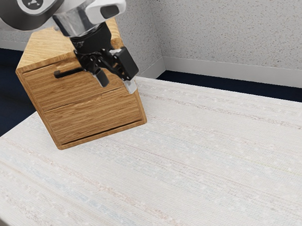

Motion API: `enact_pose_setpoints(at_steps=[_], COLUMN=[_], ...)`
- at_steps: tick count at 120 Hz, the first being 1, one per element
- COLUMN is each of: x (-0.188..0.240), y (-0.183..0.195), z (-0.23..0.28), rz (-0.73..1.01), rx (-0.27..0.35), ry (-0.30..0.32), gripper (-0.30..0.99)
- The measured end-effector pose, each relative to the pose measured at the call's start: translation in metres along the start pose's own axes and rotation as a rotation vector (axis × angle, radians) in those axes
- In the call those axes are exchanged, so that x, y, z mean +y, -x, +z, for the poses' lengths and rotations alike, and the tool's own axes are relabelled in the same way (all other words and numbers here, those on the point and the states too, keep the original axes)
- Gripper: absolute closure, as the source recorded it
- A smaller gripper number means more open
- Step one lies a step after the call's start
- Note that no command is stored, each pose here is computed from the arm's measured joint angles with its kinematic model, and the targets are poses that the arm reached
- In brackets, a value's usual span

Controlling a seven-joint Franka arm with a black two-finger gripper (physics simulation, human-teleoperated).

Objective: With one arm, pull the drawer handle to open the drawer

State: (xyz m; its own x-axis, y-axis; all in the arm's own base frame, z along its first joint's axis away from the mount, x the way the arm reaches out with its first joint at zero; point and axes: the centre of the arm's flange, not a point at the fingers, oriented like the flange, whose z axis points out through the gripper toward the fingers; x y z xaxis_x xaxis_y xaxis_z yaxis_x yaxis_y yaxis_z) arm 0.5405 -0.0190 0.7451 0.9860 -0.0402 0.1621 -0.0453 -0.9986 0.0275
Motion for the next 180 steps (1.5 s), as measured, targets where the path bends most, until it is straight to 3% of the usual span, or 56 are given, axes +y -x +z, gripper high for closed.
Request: enact_pose_setpoints(at_steps=[12, 53, 87, 108, 137, 159, 180], x=[-0.006, -0.092, -0.06, -0.036, -0.031, -0.052, -0.054], y=[-0.003, 0.012, 0.016, 0.025, 0.075, 0.118, 0.124], z=[0.005, -0.002, -0.007, -0.008, -0.034, -0.038, -0.039], rz=[-0.012, -0.164, -0.103, -0.059, -0.043, -0.078, -0.062], rx=[-0.01, -0.024, -0.055, -0.112, -0.13, -0.133, -0.111], ry=[-0.005, -0.064, -0.061, -0.069, -0.178, -0.211, -0.297], gripper=[0.0, 0.0, 0.0, 0.0, 0.0, 0.0, 0.0])
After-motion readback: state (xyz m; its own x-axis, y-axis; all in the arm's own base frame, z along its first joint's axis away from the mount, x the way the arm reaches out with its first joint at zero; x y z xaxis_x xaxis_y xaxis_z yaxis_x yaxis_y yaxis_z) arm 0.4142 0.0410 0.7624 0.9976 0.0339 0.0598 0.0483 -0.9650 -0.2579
